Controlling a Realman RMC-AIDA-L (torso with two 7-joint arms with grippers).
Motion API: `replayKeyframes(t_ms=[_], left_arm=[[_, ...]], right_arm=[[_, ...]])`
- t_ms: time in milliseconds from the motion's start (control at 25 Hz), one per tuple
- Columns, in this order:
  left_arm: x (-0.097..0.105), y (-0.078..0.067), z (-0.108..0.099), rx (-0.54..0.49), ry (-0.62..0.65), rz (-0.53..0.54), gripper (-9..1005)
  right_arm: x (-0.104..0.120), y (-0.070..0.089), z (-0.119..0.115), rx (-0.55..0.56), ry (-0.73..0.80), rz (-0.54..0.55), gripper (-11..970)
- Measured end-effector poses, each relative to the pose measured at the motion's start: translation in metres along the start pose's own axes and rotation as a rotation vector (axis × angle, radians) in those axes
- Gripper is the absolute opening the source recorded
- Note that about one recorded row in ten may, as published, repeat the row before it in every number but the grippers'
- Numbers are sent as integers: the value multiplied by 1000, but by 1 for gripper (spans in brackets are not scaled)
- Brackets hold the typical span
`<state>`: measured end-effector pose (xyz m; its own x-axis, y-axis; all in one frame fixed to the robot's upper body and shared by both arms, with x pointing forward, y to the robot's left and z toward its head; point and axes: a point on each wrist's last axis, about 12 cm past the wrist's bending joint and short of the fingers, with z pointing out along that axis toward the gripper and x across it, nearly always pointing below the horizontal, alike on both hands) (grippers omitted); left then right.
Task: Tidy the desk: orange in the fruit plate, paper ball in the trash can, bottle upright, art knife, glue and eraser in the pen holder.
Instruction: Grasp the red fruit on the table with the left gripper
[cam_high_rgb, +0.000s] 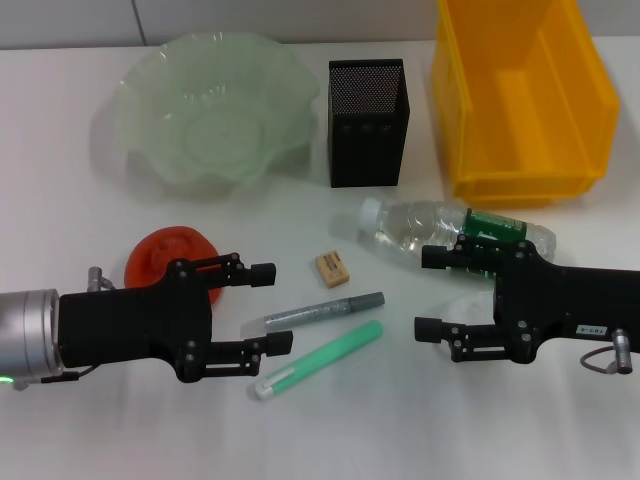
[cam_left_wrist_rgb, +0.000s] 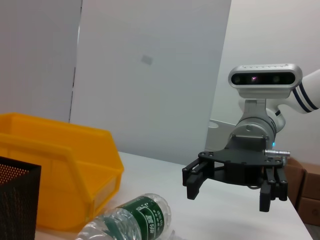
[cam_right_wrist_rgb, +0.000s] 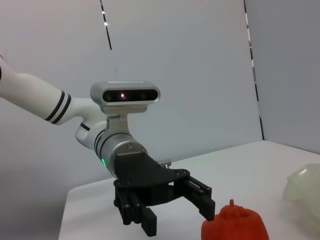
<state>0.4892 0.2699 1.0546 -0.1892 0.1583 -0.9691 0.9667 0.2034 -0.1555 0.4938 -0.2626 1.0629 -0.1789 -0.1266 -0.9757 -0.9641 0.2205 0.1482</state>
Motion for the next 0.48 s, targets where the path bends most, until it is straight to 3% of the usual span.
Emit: replayKeyframes(t_ms=[480], left_arm=[[0,0,2,1,0,6,753]], right_arm=[[0,-1,1,-2,2,-2,819]])
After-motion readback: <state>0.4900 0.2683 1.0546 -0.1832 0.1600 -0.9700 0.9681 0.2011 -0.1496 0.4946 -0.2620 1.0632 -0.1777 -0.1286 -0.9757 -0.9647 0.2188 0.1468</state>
